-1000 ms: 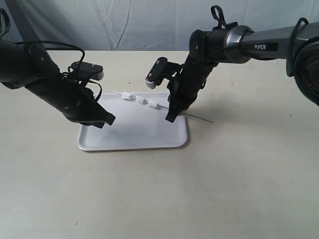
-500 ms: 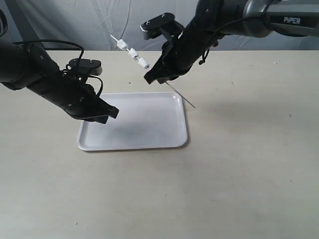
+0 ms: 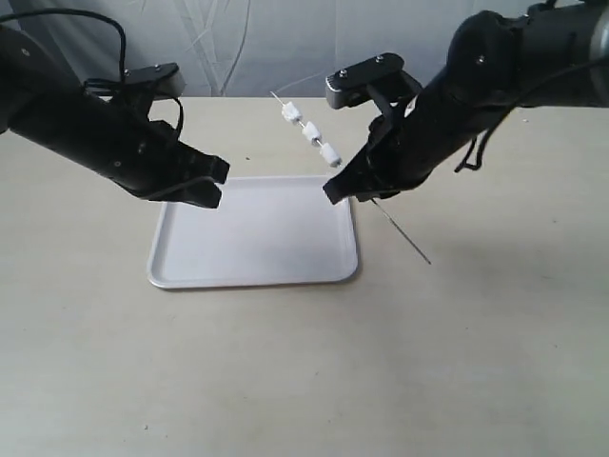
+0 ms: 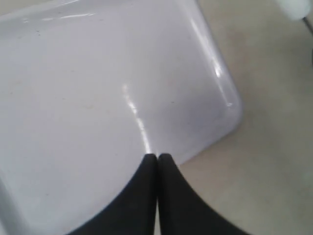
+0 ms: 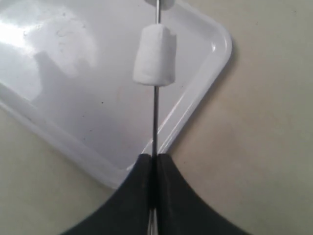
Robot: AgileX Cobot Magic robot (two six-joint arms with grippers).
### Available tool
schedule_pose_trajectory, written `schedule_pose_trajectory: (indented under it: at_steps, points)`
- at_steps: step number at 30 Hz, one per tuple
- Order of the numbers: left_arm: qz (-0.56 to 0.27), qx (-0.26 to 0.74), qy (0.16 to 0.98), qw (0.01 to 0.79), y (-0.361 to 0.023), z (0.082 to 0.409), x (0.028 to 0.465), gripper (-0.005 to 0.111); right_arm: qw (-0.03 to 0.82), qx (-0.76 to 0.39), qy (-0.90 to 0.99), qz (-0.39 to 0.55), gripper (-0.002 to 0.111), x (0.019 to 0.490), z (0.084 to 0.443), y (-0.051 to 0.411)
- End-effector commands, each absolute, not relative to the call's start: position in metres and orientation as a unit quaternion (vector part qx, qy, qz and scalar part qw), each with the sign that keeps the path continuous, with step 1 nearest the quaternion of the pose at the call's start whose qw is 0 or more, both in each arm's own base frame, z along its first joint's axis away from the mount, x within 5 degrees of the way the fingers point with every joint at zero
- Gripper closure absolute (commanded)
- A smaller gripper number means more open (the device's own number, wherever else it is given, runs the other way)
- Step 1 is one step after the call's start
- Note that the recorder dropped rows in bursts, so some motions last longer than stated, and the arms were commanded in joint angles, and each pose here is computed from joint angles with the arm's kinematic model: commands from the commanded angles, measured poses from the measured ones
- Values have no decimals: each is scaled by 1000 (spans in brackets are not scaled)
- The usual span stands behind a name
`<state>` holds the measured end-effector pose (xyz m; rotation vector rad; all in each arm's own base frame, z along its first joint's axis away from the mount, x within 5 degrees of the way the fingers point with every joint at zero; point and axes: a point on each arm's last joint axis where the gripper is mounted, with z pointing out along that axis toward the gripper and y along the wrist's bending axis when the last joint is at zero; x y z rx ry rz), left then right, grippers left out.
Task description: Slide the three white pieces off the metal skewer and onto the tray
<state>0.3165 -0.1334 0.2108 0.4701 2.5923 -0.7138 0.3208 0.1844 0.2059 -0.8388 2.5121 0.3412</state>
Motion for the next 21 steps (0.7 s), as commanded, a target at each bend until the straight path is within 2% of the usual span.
schedule_pose_trajectory:
  at_steps: [1,7,13,14,21]
  points:
    - [-305,156,917,205,-136,227,293,107,252,-258,920,154,109,295,211,172]
    - [-316,104,912,240,-125,213,262,107,271,-209,922,181,109,267,217,159]
    - [-426,42,865,262,-128,196,236,107,257,-184,928,200,109,248,212,152]
    - [-427,64,862,266,-128,193,232,107,253,-185,928,200,109,246,209,151]
    - [-419,42,866,270,-107,182,244,107,276,-163,925,205,109,240,191,147]
